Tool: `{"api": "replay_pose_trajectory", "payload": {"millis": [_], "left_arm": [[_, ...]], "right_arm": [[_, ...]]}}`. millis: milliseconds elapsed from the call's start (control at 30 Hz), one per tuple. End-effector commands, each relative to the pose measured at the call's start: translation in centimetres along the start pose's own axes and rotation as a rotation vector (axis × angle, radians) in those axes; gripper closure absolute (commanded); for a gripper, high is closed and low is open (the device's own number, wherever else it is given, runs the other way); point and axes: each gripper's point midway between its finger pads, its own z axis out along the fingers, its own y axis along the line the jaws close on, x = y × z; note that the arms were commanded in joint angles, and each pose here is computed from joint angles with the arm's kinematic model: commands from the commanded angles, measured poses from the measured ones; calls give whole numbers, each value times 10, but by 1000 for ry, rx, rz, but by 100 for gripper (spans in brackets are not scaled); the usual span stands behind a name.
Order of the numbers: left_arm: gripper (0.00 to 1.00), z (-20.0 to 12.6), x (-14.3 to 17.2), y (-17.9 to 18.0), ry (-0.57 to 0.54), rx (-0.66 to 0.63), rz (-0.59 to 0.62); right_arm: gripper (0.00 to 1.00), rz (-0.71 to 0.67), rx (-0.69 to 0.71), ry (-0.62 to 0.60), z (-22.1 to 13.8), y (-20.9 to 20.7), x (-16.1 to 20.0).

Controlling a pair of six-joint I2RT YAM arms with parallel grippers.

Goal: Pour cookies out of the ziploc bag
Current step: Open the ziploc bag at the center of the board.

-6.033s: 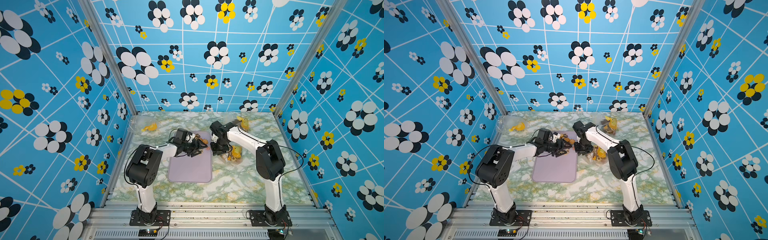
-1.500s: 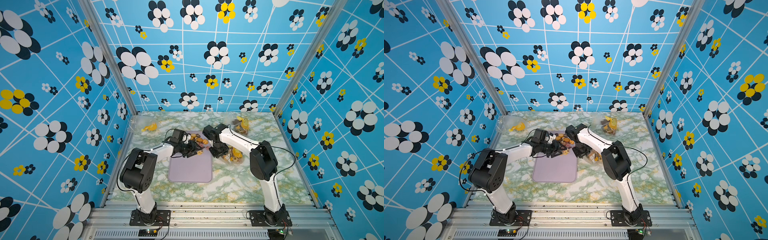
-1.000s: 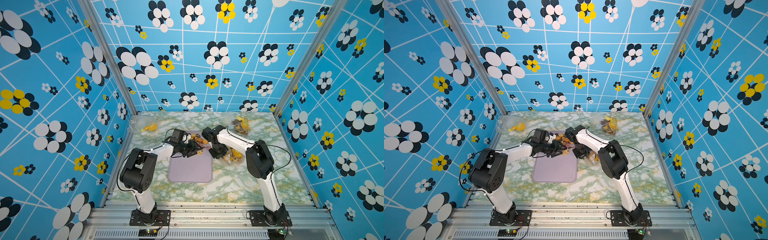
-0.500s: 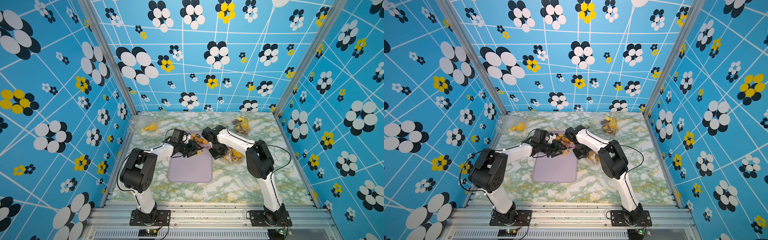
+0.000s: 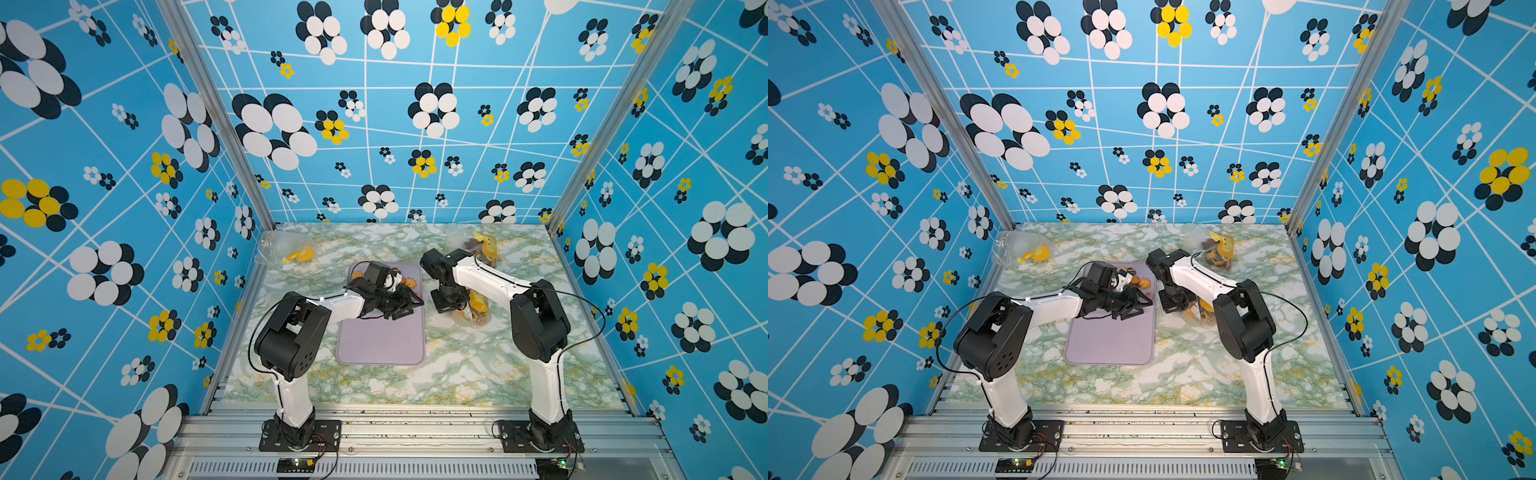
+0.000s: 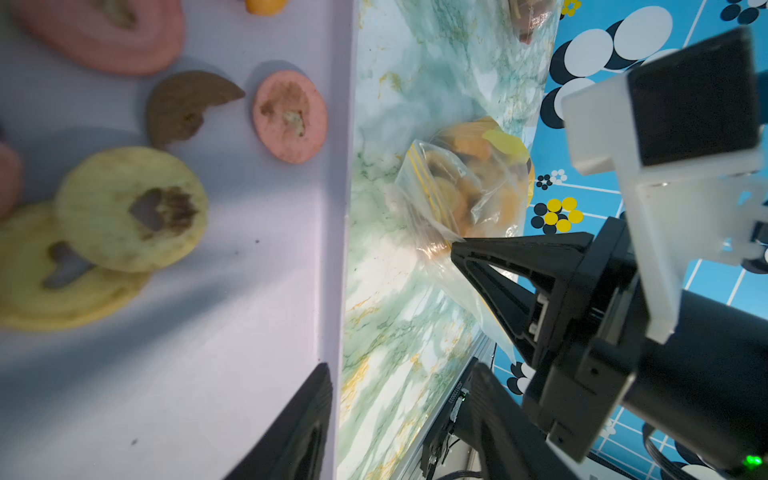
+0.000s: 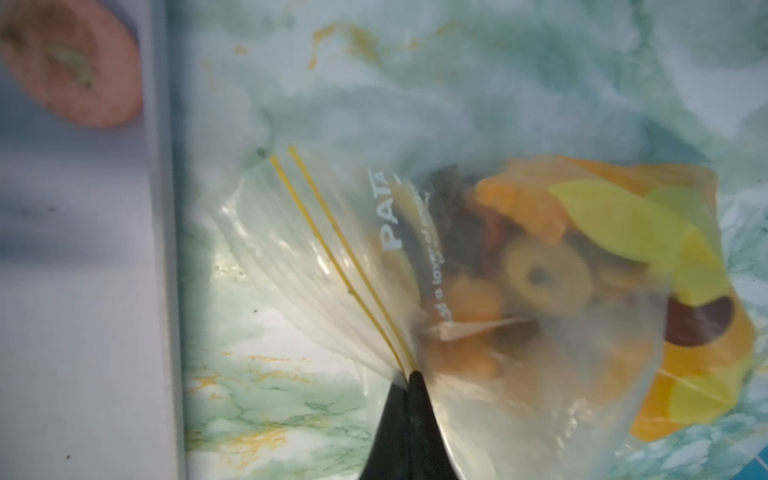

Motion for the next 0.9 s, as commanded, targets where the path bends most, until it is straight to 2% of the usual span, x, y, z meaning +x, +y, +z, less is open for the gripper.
{"api": "replay_pose_trajectory", "payload": {"millis": [0, 200, 400, 667, 867], "left_arm": [[44, 8, -7, -6, -11, 22, 1], [44, 25, -9, -12, 10, 43, 3], [45, 44, -12, -18, 24, 74, -7], [54, 59, -13, -23, 44, 99, -17], [54, 64, -12, -26, 56, 106, -15]], "right_arm": [[100, 94, -53, -67, -10, -1, -10], [100, 142, -112, -96, -16, 1, -18], [100, 159, -126, -76, -10, -1, -11], [100, 175, -147, -74, -10, -2, -10], [100, 182, -157, -74, -10, -2, -10]]}}
